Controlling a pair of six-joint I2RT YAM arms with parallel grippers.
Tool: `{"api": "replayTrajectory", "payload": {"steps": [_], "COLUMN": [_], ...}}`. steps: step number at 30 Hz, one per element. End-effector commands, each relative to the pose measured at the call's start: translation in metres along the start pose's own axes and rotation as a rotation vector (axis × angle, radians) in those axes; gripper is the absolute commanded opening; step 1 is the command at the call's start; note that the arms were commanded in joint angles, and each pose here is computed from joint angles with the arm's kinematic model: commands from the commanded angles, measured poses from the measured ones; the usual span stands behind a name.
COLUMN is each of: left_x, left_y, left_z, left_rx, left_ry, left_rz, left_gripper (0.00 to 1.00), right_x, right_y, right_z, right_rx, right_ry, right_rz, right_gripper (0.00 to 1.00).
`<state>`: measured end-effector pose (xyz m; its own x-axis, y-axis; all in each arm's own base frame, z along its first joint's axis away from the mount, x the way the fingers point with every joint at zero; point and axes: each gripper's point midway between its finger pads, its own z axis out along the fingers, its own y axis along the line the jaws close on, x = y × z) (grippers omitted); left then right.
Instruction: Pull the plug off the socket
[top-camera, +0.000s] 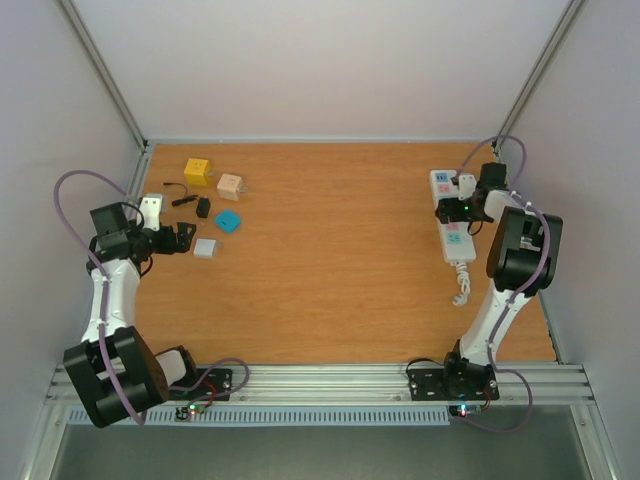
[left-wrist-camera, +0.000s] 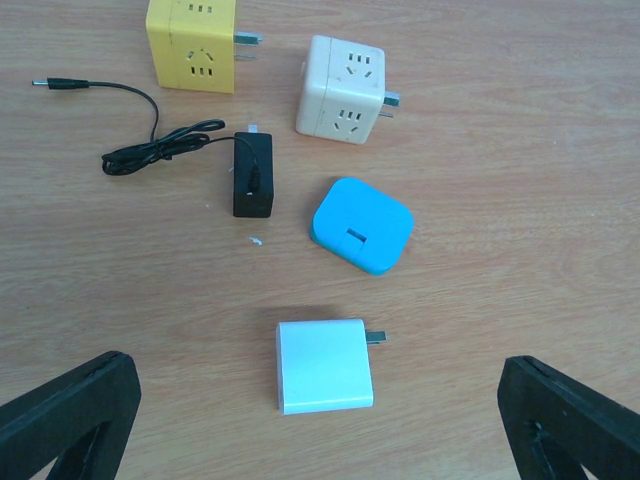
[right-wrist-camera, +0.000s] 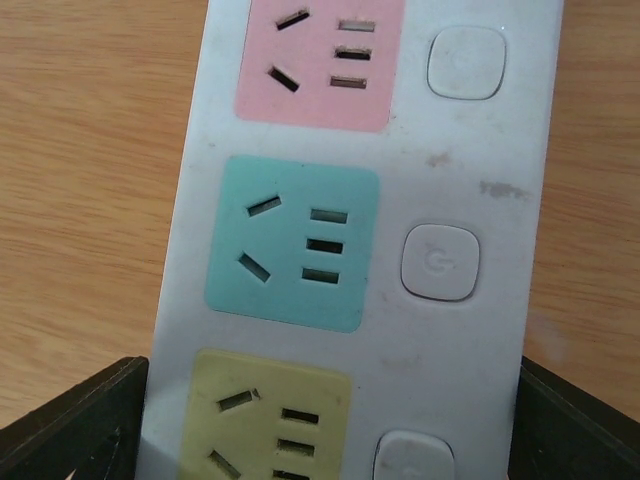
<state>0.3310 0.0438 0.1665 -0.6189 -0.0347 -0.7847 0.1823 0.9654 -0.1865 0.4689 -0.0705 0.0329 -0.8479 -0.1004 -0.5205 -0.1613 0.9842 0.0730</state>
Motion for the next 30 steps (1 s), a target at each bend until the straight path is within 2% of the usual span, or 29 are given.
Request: {"api": "replayTrajectory", "payload": {"steps": [1,6,11,13,23,30], "left_x": [-0.006,-0.007,-0.006,-0.007,-0.029,-0.062], "left_y": [0.004,0.004,0.003,0.003,0.01,0.012], "left_z": [0.003,0.004,0.005,0.005,-0.003,0.0], "left_rx": [0.004,0.008,0.015,0.011,-0.028,0.002], "left_ry": [-0.018,-0.016,-0.015,-0.013,-0.021,0.011], "left_rz": [0.004,0.002,0.008,0.011,0.081,0.097], "left_gripper": [1.0,1.0,1.0,1.0,1.0,1.0], "right_x": [0.063,0.067,0.056,0.04,-0.043,-0.106], "right_y": [-0.053,-0.071,-0.077,-0.075,-0.059,-0.016], "right_z": [0.013,0.006,-0.003,-0.011,-0.065,-0.114], "right_rx": [0.086,0.089,0.079,0.066,-0.04,-0.143], "right_ry": [0.196,0.197,0.181,0.144,-0.015,-0.119], "right_rz": [-0.038,-0.046,-0.028,-0.019,0.045,0.034], "right_gripper": [0.84,0.85,0.95,0.98,0.99,0.99]}}
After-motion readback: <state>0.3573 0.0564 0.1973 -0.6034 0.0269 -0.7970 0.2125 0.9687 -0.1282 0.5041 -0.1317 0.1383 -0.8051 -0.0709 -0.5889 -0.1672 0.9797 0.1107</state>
